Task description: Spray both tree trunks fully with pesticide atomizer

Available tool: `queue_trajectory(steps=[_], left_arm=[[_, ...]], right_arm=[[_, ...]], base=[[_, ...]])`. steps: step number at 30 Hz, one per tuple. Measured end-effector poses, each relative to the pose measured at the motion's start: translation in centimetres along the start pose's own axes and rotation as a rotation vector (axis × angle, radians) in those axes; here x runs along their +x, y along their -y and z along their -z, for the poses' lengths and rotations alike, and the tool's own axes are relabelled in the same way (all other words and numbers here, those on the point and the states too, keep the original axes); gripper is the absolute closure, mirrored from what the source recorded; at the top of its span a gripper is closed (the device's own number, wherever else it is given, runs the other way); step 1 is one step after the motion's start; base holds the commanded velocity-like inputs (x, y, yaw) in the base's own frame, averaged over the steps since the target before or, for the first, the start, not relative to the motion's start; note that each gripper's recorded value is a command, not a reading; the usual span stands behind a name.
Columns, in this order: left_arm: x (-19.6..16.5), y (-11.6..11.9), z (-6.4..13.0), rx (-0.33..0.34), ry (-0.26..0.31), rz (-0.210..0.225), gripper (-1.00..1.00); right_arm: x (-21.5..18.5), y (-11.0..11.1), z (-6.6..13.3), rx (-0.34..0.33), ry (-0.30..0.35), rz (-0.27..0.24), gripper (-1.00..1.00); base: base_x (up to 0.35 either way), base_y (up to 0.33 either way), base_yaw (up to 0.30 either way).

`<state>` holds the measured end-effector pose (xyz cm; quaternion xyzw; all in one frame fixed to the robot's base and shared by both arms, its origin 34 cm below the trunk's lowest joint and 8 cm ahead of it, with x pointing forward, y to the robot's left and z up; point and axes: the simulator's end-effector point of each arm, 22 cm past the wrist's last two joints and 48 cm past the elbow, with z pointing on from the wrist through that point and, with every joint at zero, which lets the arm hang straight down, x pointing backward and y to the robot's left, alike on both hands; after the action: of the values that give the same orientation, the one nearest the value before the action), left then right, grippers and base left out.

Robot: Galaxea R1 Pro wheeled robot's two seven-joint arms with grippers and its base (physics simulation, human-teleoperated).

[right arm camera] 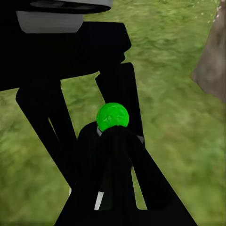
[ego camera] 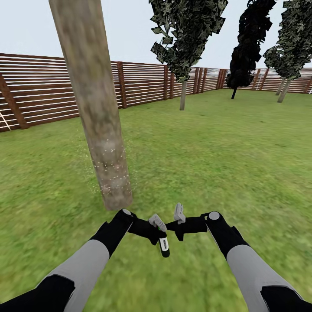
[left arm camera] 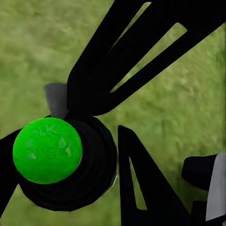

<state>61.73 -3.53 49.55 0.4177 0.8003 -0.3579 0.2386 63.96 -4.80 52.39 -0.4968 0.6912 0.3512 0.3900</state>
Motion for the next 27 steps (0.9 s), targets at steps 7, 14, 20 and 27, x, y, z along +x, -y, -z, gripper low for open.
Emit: queue_trajectory(steps=[7, 14, 20, 27], left_arm=[[-0.1, 0.1, 0.0, 0.003, 0.003, 0.001, 1.00], [1.0, -0.2, 0.0, 0.000, -0.016, 0.006, 1.00], [4.9, -4.8, 3.7, -0.083, -0.063, 0.036, 1.00], [13.1, -12.2, 12.4, -0.238, -0.150, 0.100, 1.00]], right_arm=[[-0.5, 0.2, 0.1, 0.006, 0.005, 0.014, 1.00], [-0.7, 0.0, 0.2, -0.008, 0.006, 0.023, 1.00], [-0.7, -0.1, 0.2, -0.009, 0.006, 0.022, 1.00], [-0.6, -0.1, 0.2, -0.012, 0.003, 0.023, -1.00]], base=[[0.000, 0.000, 0.000], [0.000, 0.000, 0.000], [0.000, 0.000, 0.000], [0.000, 0.000, 0.000]])
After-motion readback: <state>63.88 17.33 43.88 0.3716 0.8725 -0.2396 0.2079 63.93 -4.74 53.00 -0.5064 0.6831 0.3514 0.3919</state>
